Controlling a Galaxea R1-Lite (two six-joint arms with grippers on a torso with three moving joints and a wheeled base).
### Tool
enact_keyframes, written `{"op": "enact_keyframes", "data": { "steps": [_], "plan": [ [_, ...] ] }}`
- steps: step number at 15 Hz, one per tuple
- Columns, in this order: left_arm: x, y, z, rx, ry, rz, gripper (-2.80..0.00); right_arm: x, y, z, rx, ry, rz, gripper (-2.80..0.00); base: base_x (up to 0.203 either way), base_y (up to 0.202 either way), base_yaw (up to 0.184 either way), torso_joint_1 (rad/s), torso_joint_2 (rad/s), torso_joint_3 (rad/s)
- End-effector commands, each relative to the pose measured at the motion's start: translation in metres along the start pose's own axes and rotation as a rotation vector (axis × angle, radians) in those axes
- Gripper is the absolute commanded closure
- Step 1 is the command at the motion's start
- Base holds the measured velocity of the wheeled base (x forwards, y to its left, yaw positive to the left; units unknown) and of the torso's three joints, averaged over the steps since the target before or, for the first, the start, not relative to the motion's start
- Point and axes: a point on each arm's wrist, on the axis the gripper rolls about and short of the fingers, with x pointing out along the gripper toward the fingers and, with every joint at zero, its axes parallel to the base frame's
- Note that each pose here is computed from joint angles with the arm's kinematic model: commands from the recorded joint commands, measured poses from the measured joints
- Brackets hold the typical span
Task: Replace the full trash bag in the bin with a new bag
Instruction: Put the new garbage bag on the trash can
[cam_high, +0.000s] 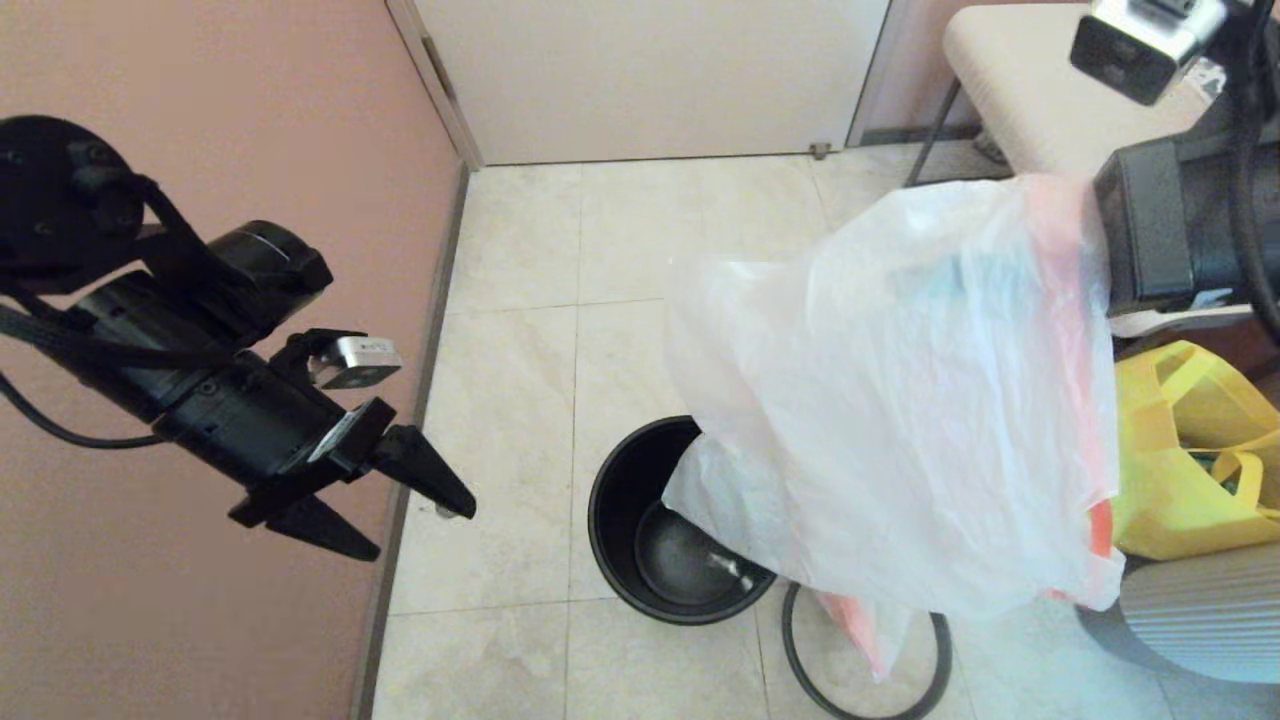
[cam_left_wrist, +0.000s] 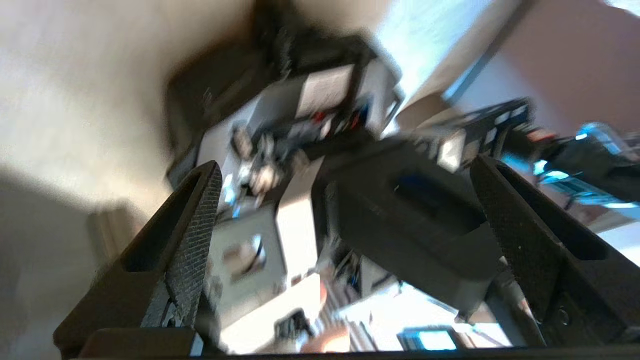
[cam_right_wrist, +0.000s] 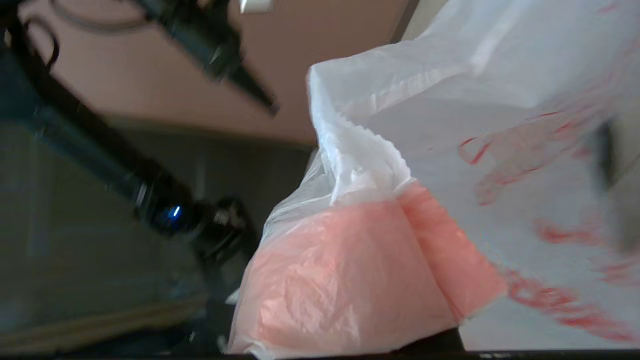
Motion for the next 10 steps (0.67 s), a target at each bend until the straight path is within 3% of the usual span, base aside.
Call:
{"op": "enact_keyframes", "data": {
  "steps": [1, 4, 7, 8, 10],
  "plan": [
    [0.011, 0.003, 0.014, 0.011, -0.011, -0.048, -2.80, 0.017, -0.003, -0.020, 0.042, 0.093, 0.042, 0.00, 0.000, 0.000, 0.000, 0.000, 0.00, 0.000],
    [0.030, 0.001, 0.044, 0.081, -0.098, -0.121, -2.80, 0.025, 0.013, -0.036, 0.042, 0.158, 0.107, 0.00, 0.000, 0.000, 0.000, 0.000, 0.00, 0.000],
    [0.032, -0.006, 0.056, 0.095, -0.180, -0.154, -2.80, 0.024, 0.033, -0.045, 0.059, 0.200, 0.169, 0.00, 0.000, 0.000, 0.000, 0.000, 0.00, 0.000],
    [0.030, -0.008, 0.060, 0.086, -0.223, -0.165, 0.00, 0.023, 0.037, -0.047, 0.082, 0.216, 0.176, 0.00, 0.000, 0.000, 0.000, 0.000, 0.00, 0.000],
    [0.024, -0.013, 0.070, 0.061, -0.314, -0.199, 0.00, 0.025, 0.037, -0.054, 0.105, 0.243, 0.177, 0.00, 0.000, 0.000, 0.000, 0.000, 0.00, 0.000]
  ]
}}
